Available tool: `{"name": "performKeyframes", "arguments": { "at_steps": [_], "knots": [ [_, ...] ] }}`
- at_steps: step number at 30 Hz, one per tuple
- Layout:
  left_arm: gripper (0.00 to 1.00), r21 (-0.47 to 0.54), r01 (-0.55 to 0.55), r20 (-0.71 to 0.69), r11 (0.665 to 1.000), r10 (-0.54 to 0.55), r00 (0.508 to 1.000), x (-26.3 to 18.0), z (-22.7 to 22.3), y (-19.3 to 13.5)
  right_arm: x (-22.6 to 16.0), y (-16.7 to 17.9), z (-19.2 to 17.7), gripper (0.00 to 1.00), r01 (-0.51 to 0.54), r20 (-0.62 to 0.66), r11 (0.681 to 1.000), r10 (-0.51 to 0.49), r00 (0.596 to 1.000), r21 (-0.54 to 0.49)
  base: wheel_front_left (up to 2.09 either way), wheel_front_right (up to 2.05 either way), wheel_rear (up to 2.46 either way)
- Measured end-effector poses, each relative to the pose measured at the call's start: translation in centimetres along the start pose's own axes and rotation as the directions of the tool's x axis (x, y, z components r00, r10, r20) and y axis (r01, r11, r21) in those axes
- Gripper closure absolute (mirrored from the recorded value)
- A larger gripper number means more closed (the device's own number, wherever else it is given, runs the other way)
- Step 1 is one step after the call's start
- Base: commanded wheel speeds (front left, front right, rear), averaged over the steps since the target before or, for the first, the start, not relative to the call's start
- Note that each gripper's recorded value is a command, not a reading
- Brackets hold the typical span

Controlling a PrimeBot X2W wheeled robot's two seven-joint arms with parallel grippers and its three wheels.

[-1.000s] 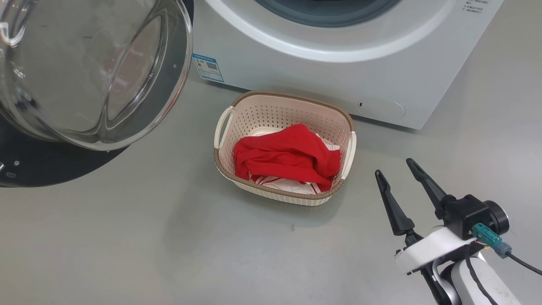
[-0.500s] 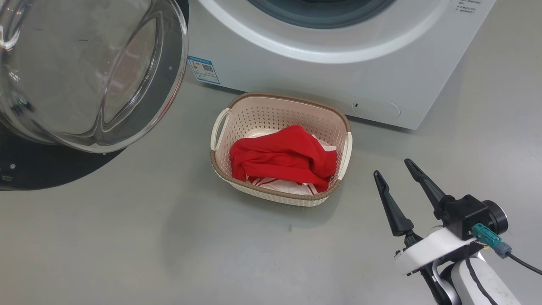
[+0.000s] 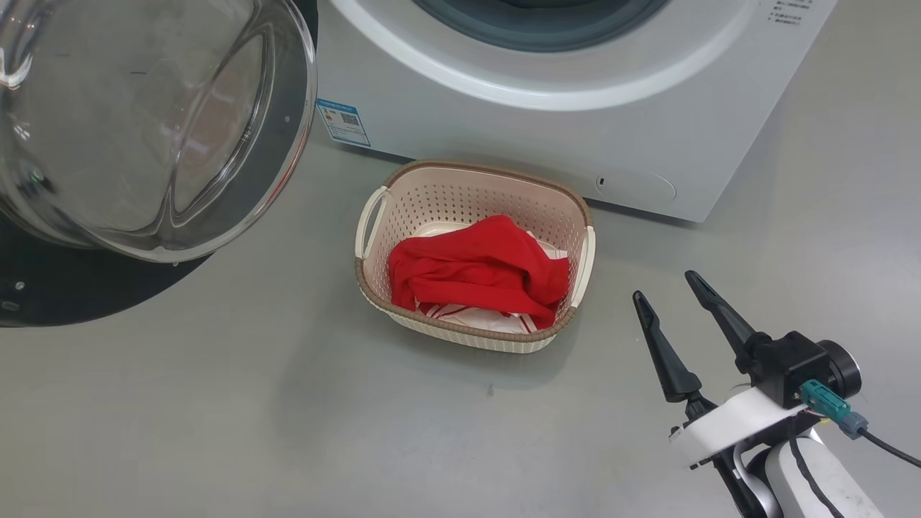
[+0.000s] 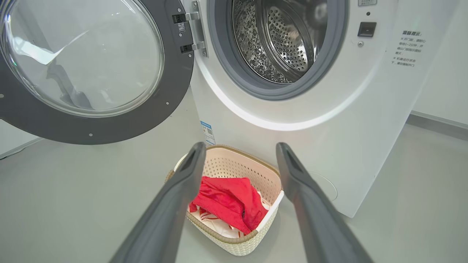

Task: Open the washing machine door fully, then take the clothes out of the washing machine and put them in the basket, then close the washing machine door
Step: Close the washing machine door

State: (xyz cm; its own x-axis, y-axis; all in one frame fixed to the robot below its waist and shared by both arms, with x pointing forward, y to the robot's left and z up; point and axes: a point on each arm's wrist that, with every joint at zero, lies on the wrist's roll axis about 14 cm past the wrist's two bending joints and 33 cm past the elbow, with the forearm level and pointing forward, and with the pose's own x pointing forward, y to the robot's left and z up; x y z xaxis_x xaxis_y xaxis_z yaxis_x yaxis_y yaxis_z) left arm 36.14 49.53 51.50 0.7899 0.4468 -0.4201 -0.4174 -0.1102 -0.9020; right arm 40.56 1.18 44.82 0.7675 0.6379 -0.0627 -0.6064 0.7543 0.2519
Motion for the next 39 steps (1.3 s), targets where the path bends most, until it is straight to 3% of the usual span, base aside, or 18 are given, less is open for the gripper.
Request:
{"name": "performKeyframes", "arguments": {
  "at_steps": [20,39],
  "knots": [
    [1.00,0.114,-0.026,-0.206,0.993,0.049,0.977,-1.0,-2.7,-0.1,0.0,0.7,0.3,0.00,-0.013,0.003,1.000,0.013,1.000,-0.008,0.00,0.00,0.00],
    [1.00,0.116,0.071,-0.488,0.991,-0.006,0.873,-4.0,-7.0,0.6,0.2,2.6,1.4,0.00,-0.047,0.035,0.999,0.047,0.998,-0.012,0.00,0.00,0.00]
  ]
}}
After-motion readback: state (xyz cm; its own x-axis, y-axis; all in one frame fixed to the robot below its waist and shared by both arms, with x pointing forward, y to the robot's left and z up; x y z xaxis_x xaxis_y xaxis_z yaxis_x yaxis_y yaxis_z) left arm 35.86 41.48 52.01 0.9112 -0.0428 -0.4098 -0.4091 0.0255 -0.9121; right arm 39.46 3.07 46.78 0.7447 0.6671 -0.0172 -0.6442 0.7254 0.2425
